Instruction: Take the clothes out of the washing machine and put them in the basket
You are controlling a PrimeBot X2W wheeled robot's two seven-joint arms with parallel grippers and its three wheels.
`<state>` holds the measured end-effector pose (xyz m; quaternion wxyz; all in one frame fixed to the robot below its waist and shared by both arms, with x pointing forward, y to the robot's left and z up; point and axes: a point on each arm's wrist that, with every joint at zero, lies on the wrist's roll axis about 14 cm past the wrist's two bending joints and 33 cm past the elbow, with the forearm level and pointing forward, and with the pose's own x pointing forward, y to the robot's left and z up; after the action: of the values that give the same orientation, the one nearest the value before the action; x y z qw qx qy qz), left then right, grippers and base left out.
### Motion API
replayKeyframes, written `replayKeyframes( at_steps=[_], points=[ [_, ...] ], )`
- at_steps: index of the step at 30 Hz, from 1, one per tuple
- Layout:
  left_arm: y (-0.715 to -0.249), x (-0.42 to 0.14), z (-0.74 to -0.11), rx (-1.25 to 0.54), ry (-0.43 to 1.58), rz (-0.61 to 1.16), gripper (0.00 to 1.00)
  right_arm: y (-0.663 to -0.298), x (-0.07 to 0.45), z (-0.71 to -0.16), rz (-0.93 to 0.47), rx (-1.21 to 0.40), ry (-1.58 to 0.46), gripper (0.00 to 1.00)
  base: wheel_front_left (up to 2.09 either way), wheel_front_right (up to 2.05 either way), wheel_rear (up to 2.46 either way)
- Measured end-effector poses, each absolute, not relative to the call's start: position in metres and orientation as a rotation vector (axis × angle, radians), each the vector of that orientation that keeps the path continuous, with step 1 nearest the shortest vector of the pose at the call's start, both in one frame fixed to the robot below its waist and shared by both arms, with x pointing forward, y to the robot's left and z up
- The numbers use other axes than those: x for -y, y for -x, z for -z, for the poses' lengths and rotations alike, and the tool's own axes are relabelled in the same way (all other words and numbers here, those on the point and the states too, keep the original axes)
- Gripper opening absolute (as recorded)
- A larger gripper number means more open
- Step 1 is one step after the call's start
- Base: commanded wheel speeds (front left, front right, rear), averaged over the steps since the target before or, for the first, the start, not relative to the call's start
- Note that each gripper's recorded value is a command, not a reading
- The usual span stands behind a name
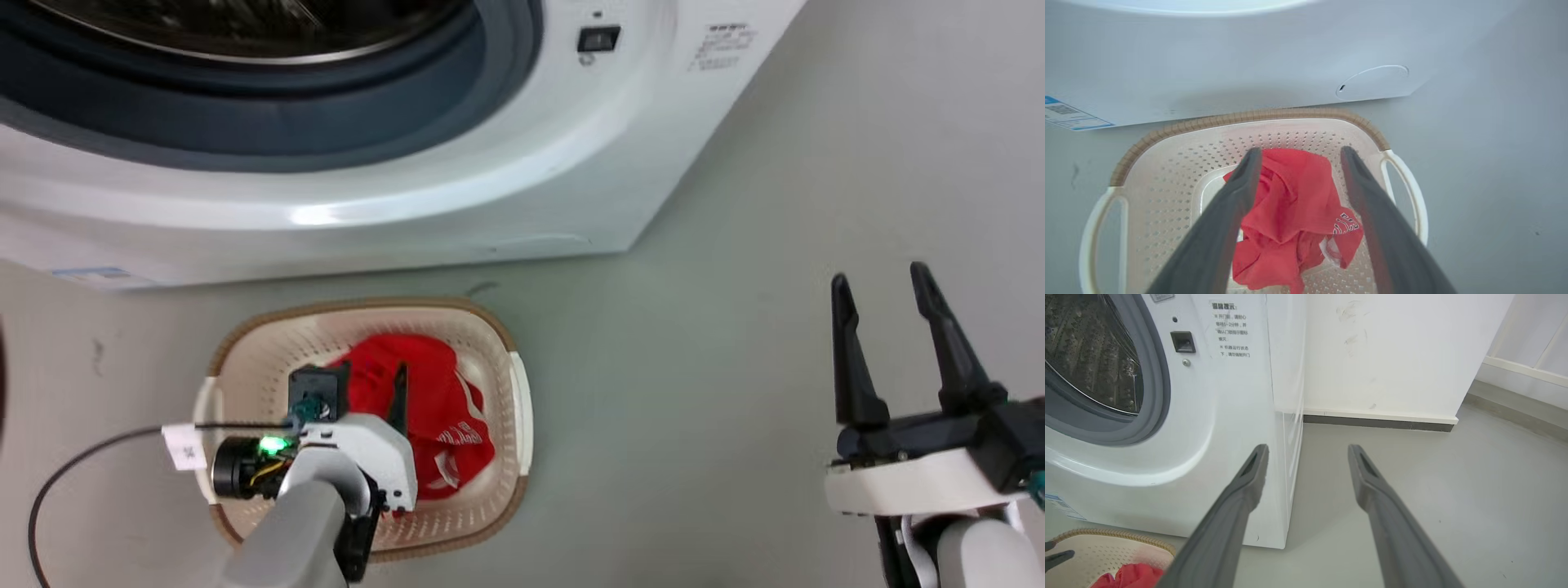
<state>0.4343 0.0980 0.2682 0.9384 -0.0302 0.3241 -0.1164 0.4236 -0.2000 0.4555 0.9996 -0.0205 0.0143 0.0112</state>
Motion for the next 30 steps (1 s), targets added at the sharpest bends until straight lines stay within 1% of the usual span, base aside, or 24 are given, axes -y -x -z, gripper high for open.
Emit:
replayKeyframes(
  at_steps=[4, 5, 7, 18, 25, 30],
  points=[
    [-0.436, -0.114, -0.312, -0.522, 0.064, 0.172, 1.00, -0.413, 0.194, -0.470, -0.038, 0.002, 0.032, 1.00, 0.00, 0.00, 0.00],
    [-0.435, -0.128, -0.345, -0.417, 0.054, 0.120, 1.00, -0.408, 0.189, -0.480, -0.049, 0.028, 0.029, 1.00, 0.00, 0.00, 0.00],
    [-0.433, -0.136, -0.368, -0.342, 0.048, 0.092, 1.00, -0.404, 0.187, -0.487, -0.055, 0.046, 0.026, 1.00, 0.00, 0.00, 0.00],
    [-0.403, -0.175, -0.472, -0.022, 0.031, -0.057, 1.00, -0.378, 0.180, -0.513, -0.073, 0.109, 0.019, 1.00, 0.00, 0.00, 0.00],
    [-0.380, -0.181, -0.510, 0.095, 0.014, -0.073, 1.00, -0.361, 0.180, -0.520, -0.074, 0.125, 0.012, 1.00, 0.00, 0.00, 0.00],
    [-0.362, -0.182, -0.507, 0.083, 0.022, -0.069, 1.00, -0.348, 0.181, -0.521, -0.071, 0.128, 0.006, 1.00, 0.00, 0.00, 0.00]
  ],
)
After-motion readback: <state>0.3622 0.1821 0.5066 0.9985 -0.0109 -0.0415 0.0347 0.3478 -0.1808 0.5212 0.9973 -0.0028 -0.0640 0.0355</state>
